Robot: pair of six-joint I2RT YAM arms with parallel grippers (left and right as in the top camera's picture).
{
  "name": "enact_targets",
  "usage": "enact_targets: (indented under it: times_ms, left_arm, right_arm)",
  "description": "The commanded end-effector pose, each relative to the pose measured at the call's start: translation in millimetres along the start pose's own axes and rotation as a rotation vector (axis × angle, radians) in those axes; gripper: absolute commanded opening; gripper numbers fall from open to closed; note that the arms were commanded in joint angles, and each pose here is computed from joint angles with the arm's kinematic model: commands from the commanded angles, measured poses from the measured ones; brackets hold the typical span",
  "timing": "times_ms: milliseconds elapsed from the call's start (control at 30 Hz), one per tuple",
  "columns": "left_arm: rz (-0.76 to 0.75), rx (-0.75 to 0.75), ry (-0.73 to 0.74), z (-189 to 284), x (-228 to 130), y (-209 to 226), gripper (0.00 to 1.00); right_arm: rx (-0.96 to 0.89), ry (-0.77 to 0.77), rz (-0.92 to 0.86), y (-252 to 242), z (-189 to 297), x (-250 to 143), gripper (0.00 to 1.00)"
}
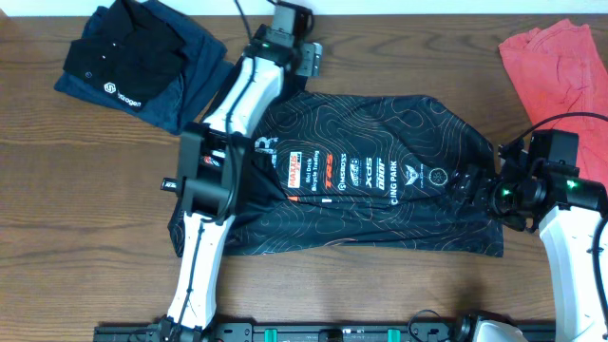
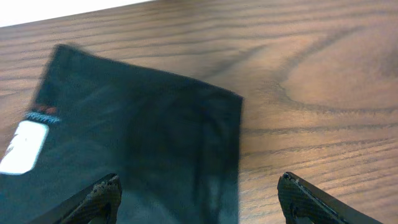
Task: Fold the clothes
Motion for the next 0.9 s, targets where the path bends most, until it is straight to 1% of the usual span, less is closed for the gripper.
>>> enact_targets:
  times_ms: [0,367,867]
  left_arm:
    - [-0.045,0.044,-0.034,-8.5,0.0,-4.6,0.82]
    - [-0.038,0.037,-0.063,-20.9,-1.0,-2.3,0.82]
    - [-0.037,0.059,-0.006,-44.4,-21.9,5.9,0.81]
  right_arm:
    - [-0.004,-0.011,0.024,3.9,4.0,1.6,0.98]
    - [-0.014,0.005,0.023,3.1,4.0,-1.0,0.97]
    - [-0.022,0.013,0.020,2.4,4.0,-2.2,0.96]
Point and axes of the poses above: each gripper's point midway between its finger pads, its own z axis back along the fingers, its own y axis along the line the jaws close on, x = y × z, the point moved 9 cm from there along z, back along the fingers, and after that the axes turned 13 degrees about z, right-handed, at the moved point
